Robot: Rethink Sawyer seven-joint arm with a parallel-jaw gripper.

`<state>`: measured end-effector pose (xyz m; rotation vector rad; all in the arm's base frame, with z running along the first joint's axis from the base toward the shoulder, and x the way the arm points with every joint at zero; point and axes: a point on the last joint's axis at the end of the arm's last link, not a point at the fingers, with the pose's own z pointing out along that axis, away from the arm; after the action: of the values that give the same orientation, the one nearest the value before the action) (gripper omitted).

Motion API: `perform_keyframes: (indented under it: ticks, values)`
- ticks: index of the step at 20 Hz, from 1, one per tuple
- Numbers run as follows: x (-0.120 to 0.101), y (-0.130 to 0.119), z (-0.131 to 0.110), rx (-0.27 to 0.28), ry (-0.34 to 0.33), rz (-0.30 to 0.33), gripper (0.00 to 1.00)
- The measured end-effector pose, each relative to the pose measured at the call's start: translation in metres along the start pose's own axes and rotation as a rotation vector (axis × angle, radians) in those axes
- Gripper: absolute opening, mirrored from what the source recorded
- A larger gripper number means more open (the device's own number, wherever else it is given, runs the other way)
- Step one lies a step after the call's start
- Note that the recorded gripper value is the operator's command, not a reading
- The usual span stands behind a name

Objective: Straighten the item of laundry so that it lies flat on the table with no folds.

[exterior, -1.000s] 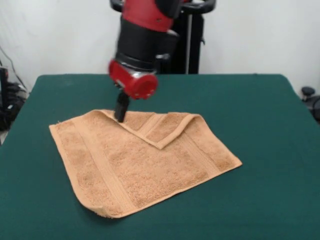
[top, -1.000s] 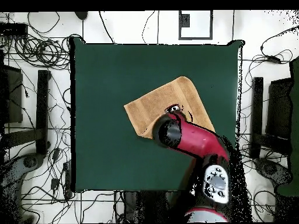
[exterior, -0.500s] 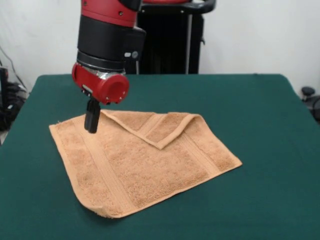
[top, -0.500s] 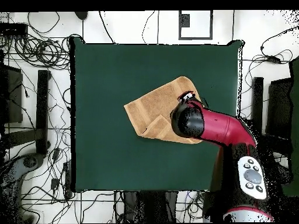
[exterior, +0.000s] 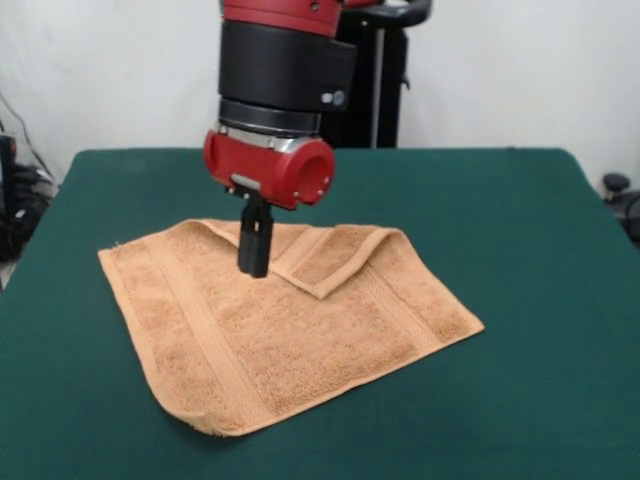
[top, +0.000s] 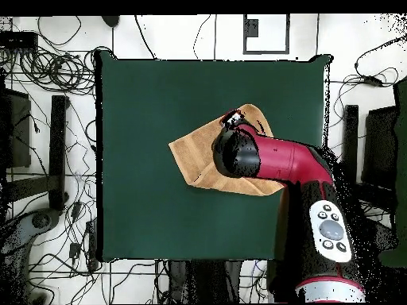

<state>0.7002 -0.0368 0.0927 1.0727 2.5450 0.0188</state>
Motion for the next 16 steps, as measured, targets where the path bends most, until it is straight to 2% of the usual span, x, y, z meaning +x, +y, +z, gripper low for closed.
perform_keyframes:
  ticks: [5,16]
  values:
    - [0.005,0.016,-0.009,-0.014,0.027,-0.009,0.0]
    - [0.009,0.024,-0.01,-0.022,0.058,-0.011,0.0]
